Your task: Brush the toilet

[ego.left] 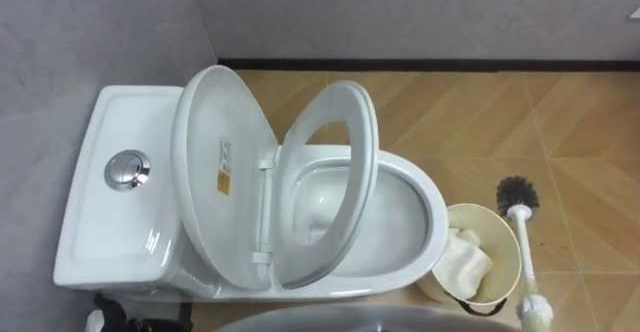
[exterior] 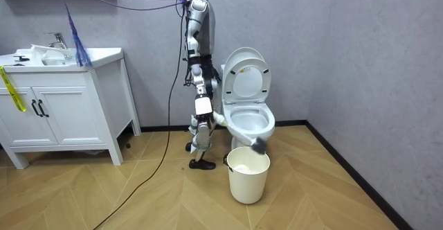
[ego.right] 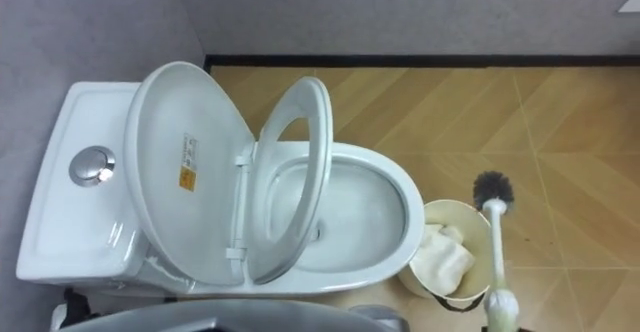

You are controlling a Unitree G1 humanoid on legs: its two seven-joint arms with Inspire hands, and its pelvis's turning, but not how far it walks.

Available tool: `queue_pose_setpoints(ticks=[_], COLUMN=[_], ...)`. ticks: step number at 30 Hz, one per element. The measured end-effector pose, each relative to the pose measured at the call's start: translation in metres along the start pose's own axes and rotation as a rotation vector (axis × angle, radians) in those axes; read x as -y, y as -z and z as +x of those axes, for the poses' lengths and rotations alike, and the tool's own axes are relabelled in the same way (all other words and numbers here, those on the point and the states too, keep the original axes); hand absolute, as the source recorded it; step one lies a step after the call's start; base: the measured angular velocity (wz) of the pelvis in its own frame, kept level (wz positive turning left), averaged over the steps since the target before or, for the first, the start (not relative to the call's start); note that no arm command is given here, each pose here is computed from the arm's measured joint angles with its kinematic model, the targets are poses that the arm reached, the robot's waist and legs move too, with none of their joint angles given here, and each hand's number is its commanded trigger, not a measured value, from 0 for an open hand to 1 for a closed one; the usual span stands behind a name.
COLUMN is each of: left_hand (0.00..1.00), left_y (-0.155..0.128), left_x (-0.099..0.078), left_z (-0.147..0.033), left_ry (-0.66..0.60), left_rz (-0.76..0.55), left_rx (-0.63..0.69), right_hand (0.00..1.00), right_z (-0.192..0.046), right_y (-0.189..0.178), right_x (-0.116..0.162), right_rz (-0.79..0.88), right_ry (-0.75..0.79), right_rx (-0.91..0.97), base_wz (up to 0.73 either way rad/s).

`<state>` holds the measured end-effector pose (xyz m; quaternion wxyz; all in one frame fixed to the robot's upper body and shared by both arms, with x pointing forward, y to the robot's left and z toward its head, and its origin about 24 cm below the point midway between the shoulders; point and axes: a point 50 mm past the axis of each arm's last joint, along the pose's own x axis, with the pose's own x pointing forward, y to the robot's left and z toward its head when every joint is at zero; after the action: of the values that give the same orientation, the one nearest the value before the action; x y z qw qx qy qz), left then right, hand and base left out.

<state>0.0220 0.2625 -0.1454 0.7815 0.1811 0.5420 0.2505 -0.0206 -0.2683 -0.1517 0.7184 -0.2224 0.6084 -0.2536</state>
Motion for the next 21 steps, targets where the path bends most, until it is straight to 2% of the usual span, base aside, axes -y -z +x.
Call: queue_pose_setpoints(ticks=[7,14,21], left_hand=[0.00,0.00,0.00], left_y=[0.002,0.023,0.029], left_x=[0.002,0.006,0.007], left_z=[-0.001,-0.003,-0.004], left_ry=[0.010,0.046,0.080], left_rz=[0.023,0.062,0.075], left_rx=[-0.011,-0.138,-0.195], right_hand=[0.00,0.00,0.00], right_z=[-0.002,-0.003,-0.004], right_y=[0.013,0.020,0.025], right_x=[-0.007,-0.015,-0.018], right_rz=[-0.032,-0.054,-0.062], right_ry=[-0.089,-0.213,-0.270], right_rx=[-0.080,-0.168,-0.213], base_wz=[0.00,-0.01,0.00])
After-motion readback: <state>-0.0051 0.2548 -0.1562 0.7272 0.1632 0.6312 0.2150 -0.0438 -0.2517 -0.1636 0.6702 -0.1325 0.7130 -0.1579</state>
